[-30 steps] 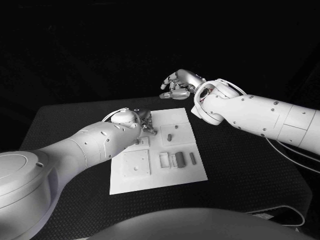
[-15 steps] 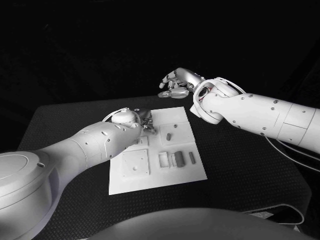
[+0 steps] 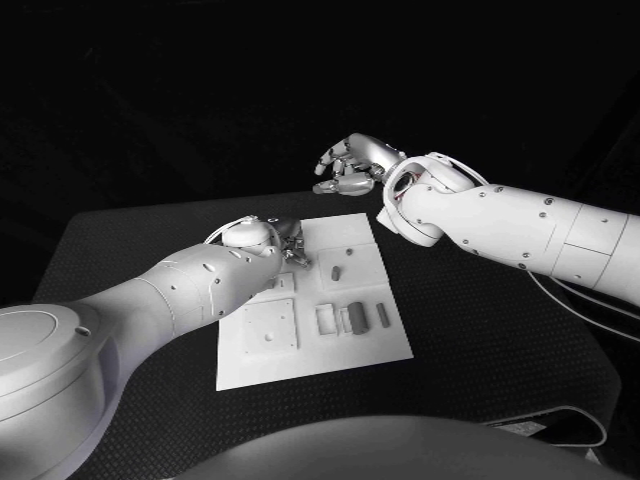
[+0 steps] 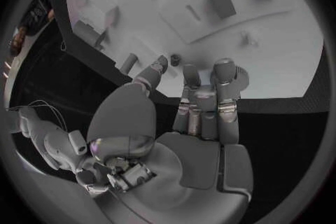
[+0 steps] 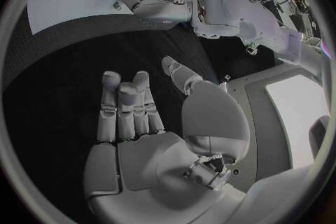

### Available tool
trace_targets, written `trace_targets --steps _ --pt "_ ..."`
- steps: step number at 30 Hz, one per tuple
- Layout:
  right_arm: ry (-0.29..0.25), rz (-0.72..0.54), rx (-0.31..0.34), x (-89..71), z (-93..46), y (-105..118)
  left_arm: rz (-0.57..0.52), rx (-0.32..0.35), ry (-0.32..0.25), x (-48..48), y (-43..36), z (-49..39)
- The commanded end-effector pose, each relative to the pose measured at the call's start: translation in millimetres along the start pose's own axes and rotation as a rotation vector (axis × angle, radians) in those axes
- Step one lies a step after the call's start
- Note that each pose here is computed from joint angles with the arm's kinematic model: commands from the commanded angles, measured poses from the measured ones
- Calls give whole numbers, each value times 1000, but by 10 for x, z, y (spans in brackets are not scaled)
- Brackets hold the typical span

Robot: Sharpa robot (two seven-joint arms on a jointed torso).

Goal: Assemble the parts on the task board

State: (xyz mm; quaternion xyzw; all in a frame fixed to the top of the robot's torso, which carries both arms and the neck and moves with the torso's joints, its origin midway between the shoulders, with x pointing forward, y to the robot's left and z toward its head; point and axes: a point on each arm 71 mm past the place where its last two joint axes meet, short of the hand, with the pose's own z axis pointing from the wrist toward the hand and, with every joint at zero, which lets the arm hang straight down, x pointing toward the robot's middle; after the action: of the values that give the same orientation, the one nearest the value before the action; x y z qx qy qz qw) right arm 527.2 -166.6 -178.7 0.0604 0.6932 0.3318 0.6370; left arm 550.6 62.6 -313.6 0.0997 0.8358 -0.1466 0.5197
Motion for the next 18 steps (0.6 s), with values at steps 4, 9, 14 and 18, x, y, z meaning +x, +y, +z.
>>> trace_targets --steps 4,9,14,18 --pt "1 -6 -15 -11 0 42 5 13 25 25 -39 6" --pt "1 -6 -18 -18 -2 52 22 10 32 67 -10 4" --pt "1 -6 -19 -19 -1 58 20 13 27 76 -8 4" --pt "1 -6 -20 -15 1 65 14 24 22 76 -25 5"
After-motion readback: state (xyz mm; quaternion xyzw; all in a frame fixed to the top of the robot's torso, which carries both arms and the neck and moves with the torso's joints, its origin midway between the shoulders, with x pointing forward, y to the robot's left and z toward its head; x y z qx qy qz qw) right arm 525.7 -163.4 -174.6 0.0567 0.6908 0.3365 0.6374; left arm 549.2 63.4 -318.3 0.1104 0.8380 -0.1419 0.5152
